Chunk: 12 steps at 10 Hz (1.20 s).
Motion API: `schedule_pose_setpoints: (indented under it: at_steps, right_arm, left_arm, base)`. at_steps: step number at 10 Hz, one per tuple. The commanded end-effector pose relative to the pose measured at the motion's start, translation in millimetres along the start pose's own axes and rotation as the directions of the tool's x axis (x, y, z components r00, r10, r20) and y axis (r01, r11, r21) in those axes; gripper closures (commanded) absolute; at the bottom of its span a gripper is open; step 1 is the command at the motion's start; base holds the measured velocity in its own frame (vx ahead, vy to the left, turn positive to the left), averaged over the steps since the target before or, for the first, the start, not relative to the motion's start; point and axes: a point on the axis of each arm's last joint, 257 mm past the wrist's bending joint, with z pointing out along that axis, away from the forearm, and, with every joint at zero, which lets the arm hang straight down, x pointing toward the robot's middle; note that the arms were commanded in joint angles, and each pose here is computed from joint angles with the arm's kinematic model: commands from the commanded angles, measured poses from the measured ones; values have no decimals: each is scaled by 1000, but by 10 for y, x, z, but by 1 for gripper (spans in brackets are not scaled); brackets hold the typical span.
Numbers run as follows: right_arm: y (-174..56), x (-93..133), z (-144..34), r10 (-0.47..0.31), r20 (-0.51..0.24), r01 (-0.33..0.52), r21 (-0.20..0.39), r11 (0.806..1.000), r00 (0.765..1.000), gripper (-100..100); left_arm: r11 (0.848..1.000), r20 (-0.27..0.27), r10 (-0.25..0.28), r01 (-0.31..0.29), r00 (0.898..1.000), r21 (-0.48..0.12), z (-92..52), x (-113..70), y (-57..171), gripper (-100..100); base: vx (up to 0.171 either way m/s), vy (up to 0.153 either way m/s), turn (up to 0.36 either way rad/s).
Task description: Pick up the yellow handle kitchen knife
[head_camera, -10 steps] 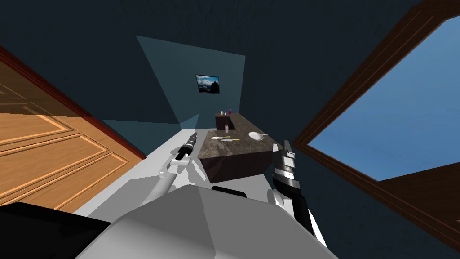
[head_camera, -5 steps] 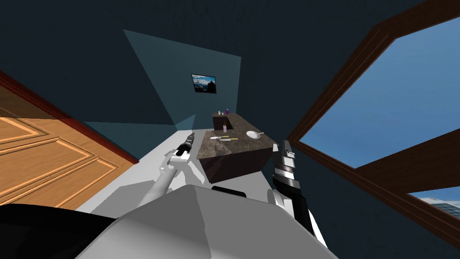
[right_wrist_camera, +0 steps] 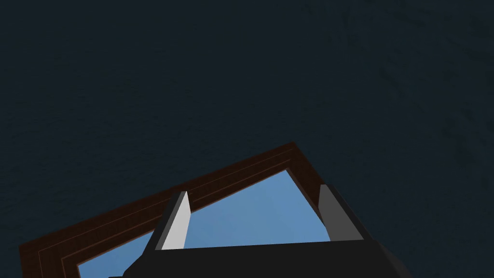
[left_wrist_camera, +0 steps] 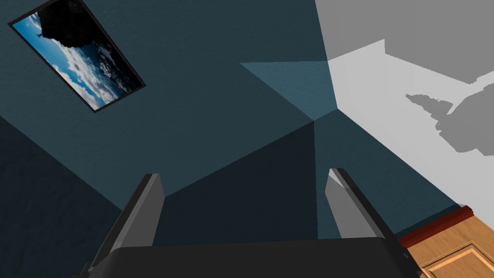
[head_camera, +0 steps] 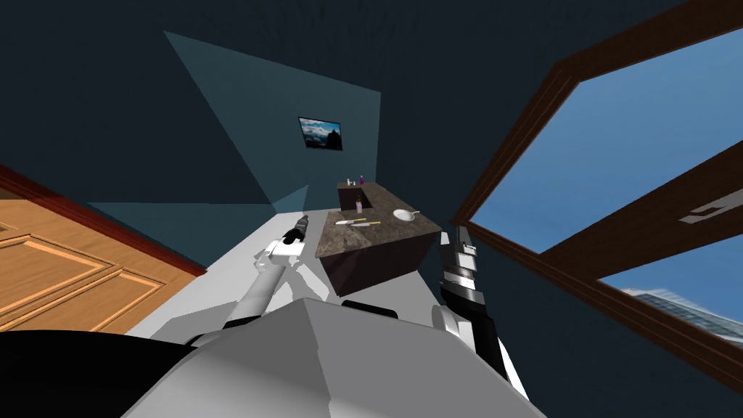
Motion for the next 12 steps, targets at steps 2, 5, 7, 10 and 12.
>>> schedule_pose_setpoints:
  at_steps: [2, 5, 7, 10, 12]
  right_arm:
    - [0, 0, 0, 0, 0, 0, 0, 1000, 1000, 0]
    - [0, -1, 0, 0, 0, 0, 0, 1000, 1000, 0]
    - [0, 0, 0, 0, 0, 0, 0, 1000, 1000, 0]
    - [0, -1, -1, 0, 0, 0, 0, 1000, 1000, 0]
    - [0, 0, 0, 0, 0, 0, 0, 1000, 1000, 0]
  left_arm:
    - [997, 18, -6, 8, 1000, -72, 91, -75, 227, -100]
    - [988, 57, -21, 29, 998, -153, 193, -263, 405, -100]
    - [972, 97, -38, 59, 995, -228, 268, -447, 557, -100]
    - [947, 137, -56, 96, 989, -307, 318, -617, 744, -100]
    - [918, 176, -76, 138, 981, -371, 351, -774, 885, -100]
  base:
    - [-23, 21, -96]
    - [-22, 24, -131]
    - [-30, 25, -197]
    - [-20, 25, -132]
    - [-14, 19, -223]
